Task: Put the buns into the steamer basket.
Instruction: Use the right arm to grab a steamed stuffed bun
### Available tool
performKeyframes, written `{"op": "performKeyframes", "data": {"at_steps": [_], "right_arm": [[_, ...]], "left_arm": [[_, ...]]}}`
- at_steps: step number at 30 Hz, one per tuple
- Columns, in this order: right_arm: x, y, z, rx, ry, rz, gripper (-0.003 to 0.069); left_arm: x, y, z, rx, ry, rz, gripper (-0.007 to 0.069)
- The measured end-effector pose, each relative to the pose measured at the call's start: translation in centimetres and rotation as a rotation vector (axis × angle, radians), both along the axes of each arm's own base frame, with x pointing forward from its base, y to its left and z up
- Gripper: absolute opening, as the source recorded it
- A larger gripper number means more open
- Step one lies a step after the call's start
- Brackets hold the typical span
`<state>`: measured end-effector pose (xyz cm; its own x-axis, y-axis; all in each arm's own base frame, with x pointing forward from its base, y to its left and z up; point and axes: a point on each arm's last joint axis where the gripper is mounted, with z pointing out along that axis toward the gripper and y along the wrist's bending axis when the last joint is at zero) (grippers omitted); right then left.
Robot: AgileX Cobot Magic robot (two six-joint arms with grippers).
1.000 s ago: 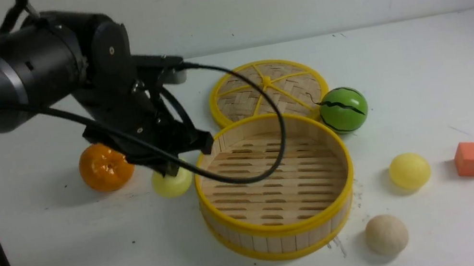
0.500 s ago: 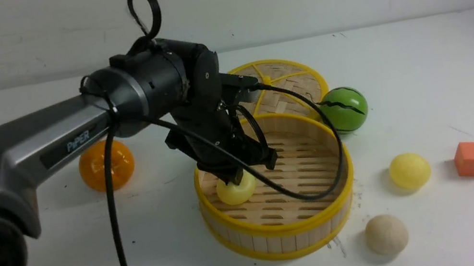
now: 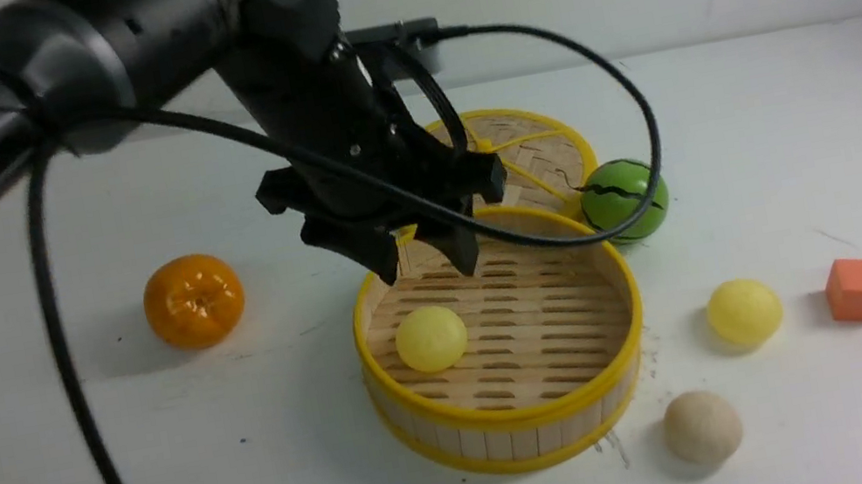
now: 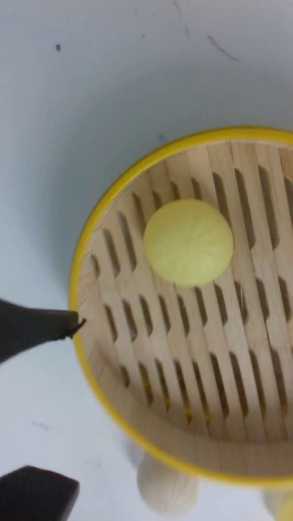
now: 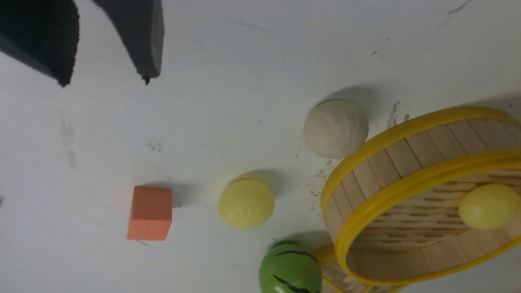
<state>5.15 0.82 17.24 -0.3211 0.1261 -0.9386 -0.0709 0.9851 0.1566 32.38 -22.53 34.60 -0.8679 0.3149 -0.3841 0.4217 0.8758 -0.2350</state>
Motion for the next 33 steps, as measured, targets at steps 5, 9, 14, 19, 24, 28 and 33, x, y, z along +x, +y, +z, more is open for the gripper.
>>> {"op": "performKeyframes", "data": {"at_steps": [5, 9, 14, 19, 24, 28, 33], "right_arm": [[0.0, 0.0, 0.0, 0.0, 0.0, 0.0, 0.0241], [0.0, 0.0, 0.0, 0.0, 0.001, 0.0, 0.0241], [0.1, 0.2, 0.2, 0.102, -0.015, -0.01, 0.0241], [0.3, 0.6, 1.2, 0.502, -0.081, -0.056, 0.0241], [0.3, 0.5, 2.6, 0.749, -0.155, -0.084, 0.0241], [0.6, 1.7, 7.6, 0.68, -0.032, 0.033, 0.0241], [5.1, 4.0, 13.3, 0.336, 0.414, 0.271, 0.0241]], "left_arm": [[-8.9, 0.8, 3.1, -0.027, -0.044, -0.125, 0.0052], [-16.7, 3.1, 3.2, -0.171, -0.174, -0.199, -0.0013], [-22.5, 8.5, 1.6, -0.428, -0.372, -0.146, -0.0013], [-25.5, 13.1, -4.2, -0.623, -0.525, -0.061, -0.0013], [-26.4, 14.5, -7.7, -0.62, -0.582, -0.066, -0.0013], [-26.9, 15.3, -8.1, -0.639, -0.635, -0.074, -0.0013], [-26.9, 15.3, -8.2, -0.618, -0.643, -0.086, -0.0013]]}}
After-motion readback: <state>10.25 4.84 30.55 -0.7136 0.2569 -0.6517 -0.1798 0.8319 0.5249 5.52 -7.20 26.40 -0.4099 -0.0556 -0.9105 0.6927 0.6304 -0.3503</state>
